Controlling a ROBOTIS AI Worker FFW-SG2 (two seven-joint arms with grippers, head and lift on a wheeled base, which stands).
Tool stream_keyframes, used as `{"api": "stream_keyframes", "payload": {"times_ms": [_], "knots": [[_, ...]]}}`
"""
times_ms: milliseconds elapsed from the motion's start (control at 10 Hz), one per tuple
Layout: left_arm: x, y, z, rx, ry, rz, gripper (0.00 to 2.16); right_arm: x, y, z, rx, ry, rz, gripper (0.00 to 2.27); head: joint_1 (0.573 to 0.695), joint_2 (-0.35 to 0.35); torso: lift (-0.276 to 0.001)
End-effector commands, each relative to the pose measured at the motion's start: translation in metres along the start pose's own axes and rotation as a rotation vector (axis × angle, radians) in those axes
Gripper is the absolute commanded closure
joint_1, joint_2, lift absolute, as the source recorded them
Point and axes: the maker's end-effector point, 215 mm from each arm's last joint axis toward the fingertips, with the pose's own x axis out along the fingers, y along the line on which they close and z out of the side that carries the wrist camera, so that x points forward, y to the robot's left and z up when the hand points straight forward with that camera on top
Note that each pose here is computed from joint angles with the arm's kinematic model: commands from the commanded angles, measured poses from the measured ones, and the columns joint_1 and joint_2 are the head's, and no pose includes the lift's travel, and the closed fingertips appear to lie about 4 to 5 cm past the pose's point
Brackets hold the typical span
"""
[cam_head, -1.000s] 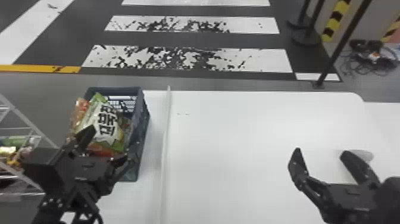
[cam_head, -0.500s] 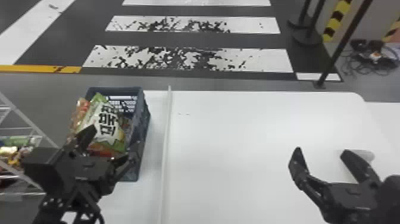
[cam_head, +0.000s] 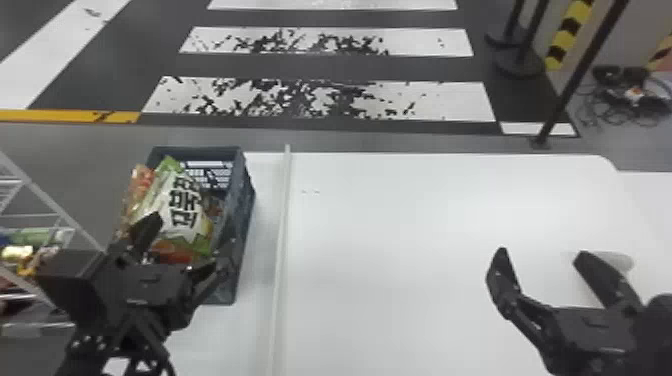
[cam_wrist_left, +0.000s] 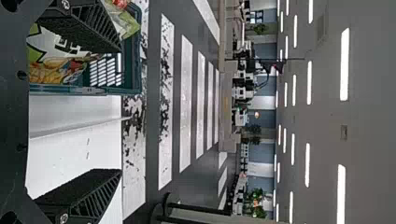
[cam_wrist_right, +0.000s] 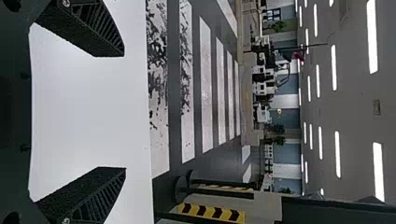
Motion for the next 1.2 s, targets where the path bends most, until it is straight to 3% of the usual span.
{"api": "stream_keyframes", "payload": {"times_ms": [0,1100], "knots": [[-0.0007,0.0007,0.0024,0.0,-0.004,0.001,0.08,-0.0003,0.0003,0.0026,-0.001,-0.005,0.001,0.04,0.695,0.053,-0.029],[-0.0046,0.0004,0.0076,-0.012,-0.01,0.006,0.08,-0.0014,0.0018,0.0063,-0.002,-0.01,0.005,0.03,0.695,0.054,-0.029]]}}
